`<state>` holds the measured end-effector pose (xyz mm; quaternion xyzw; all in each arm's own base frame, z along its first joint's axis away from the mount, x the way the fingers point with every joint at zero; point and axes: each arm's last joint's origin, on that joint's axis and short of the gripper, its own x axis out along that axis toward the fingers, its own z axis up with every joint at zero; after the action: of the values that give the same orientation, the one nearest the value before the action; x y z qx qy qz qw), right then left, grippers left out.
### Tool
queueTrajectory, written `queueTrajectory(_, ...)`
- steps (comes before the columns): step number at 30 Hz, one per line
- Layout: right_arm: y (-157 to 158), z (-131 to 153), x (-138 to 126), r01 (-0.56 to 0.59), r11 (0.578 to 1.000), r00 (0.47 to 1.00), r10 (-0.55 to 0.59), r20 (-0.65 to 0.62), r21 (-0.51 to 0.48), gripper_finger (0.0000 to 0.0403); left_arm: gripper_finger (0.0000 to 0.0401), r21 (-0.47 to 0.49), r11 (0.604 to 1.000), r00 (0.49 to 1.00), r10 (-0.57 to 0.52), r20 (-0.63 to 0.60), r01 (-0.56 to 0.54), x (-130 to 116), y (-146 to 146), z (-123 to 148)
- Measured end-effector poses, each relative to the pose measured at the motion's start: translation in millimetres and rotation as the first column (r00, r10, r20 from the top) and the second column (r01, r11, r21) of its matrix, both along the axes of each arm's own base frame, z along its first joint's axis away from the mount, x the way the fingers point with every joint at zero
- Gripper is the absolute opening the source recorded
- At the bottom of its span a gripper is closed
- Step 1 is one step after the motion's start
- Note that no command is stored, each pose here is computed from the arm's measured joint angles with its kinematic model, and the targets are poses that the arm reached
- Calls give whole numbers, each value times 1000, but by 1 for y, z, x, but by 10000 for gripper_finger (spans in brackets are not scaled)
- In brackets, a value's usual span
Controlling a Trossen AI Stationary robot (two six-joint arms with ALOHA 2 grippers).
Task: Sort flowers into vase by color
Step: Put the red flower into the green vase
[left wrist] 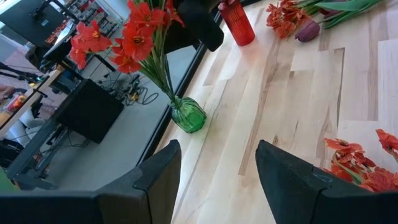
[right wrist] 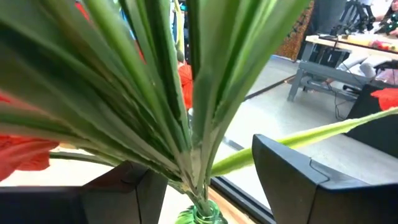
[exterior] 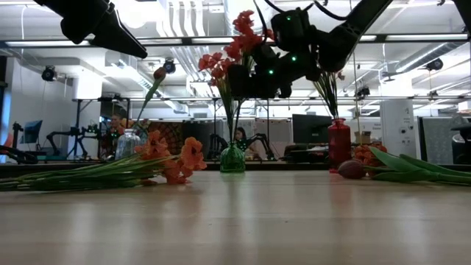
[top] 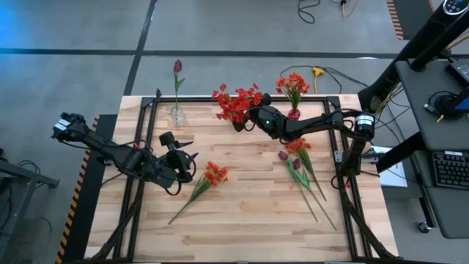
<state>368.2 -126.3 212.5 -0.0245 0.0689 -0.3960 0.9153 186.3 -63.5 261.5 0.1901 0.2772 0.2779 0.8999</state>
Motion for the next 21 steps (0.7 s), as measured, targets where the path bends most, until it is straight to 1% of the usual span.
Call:
queueTrajectory(6,0,-1,0,-1,1000,1000,1,-21,-3,217,190,-1,1000,1000,1,1,-1,0,0,0)
queueTrajectory(11,1,-2,-3,3,999,999,-1,-52,35,219,190,-2,1000,1000,1,1,-1,0,0,0)
queueTrajectory(14,2,-1,-4,4,999,998,-1,-63,44,233,190,-2,1000,1000,2,1,-2,0,0,0)
queueTrajectory(21,2,0,-4,2,998,996,3,-88,57,283,190,-5,1000,1000,3,4,-3,0,0,0)
